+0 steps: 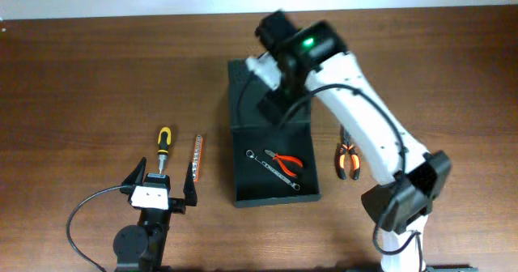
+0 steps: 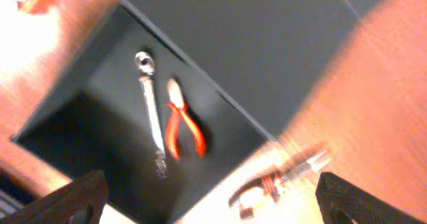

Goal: Pack container
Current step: 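Raise the right gripper and move it to the orange TACTIX pliers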

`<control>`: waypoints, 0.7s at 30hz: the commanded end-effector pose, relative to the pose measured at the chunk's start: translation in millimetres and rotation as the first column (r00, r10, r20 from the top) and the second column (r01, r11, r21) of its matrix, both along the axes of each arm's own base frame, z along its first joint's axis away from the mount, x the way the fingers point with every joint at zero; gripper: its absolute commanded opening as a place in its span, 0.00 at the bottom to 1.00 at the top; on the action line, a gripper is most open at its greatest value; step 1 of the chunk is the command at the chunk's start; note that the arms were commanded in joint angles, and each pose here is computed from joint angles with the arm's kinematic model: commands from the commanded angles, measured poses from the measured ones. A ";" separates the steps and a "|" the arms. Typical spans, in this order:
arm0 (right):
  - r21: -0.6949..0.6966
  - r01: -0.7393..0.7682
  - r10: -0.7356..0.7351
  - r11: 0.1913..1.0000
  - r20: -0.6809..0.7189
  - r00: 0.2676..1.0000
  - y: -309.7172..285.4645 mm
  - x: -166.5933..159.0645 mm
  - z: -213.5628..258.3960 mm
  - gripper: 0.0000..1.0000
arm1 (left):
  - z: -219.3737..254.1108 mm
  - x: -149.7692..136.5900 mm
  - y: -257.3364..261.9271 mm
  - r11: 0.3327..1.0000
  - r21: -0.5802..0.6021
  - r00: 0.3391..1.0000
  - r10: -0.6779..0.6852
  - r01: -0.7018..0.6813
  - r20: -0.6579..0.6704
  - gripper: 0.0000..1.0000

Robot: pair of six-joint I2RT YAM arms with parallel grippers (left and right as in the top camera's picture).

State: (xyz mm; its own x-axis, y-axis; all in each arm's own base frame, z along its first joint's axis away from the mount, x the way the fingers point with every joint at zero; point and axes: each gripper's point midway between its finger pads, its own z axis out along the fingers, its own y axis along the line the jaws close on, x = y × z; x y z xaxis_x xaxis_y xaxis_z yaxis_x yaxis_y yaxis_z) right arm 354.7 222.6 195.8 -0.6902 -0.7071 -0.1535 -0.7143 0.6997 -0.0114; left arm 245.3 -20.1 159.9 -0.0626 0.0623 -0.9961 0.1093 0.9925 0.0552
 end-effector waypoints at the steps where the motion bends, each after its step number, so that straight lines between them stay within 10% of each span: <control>1: -0.060 0.191 -0.184 0.980 0.106 0.977 -58.8 15.7 47.8 0.99 | -1.2 -0.2 0.1 1.000 0.012 1.000 -0.003 0.003 0.001 0.99; 10: 0.089 0.531 -0.535 0.843 0.233 0.812 -157.0 5.0 117.9 0.99 | -1.2 -0.2 0.1 1.000 0.012 1.000 -0.003 0.003 0.001 0.99; 21: 0.137 0.704 -0.715 0.697 0.203 0.669 -232.3 -114.0 116.8 0.99 | -1.2 -0.2 0.1 1.000 0.012 1.000 -0.003 0.003 0.001 0.99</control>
